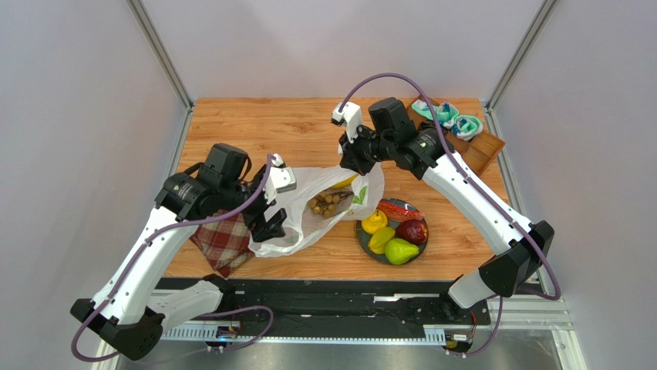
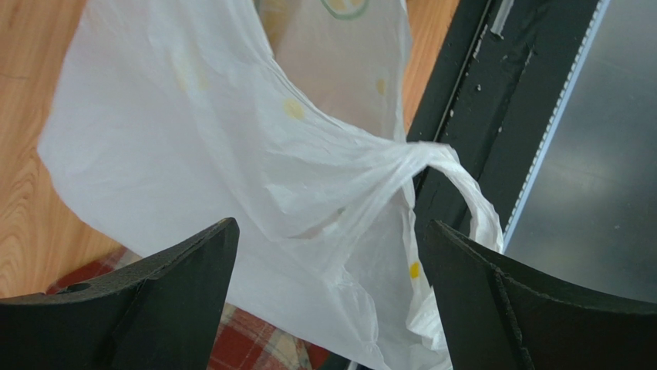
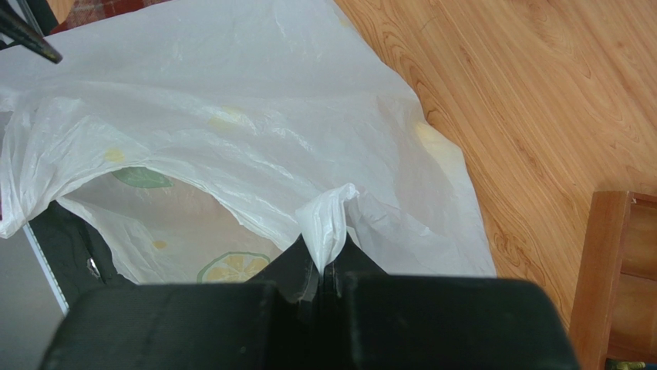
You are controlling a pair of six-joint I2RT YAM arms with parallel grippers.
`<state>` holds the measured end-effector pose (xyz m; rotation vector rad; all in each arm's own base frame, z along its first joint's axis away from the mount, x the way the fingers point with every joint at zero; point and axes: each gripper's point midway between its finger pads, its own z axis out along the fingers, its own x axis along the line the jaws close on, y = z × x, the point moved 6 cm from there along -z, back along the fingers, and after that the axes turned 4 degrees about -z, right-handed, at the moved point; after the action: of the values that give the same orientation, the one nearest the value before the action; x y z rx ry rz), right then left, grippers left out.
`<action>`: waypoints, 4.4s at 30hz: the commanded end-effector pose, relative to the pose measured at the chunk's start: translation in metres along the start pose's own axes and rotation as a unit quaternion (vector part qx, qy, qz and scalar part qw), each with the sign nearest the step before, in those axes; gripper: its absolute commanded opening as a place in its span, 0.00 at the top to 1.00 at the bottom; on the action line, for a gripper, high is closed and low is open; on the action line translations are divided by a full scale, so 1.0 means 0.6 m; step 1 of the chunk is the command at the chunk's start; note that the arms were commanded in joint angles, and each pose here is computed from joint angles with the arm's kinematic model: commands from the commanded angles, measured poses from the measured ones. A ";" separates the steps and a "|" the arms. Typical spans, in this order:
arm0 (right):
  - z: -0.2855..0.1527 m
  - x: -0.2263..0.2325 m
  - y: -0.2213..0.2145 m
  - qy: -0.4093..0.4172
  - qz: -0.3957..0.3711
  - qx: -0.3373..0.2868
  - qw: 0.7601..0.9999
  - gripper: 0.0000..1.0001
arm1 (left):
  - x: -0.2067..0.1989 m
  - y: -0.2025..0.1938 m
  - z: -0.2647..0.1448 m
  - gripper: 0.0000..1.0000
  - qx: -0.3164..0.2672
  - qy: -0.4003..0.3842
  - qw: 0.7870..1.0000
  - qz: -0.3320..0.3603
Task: Take the fake fruits out of the plastic bag
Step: Adjust the plastic bag at the center of the board.
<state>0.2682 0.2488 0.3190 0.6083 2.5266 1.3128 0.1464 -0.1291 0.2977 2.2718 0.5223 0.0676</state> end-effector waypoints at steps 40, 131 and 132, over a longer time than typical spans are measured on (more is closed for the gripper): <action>0.028 -0.082 0.072 -0.038 0.027 -0.058 0.997 1.00 | -0.006 0.020 0.081 1.00 0.031 -0.034 0.992 0.121; -0.029 0.196 0.035 0.259 -0.211 -0.024 0.942 0.12 | 0.000 0.049 -0.074 1.00 -0.169 0.005 0.969 -0.180; -0.026 0.204 0.031 0.268 -0.219 -0.016 0.938 0.12 | 0.000 0.050 -0.074 1.00 -0.169 0.003 0.969 -0.181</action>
<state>0.1730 0.2988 0.3589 -0.2232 2.6440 1.5299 0.1473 -0.1140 0.3393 1.8471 0.8981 -0.0162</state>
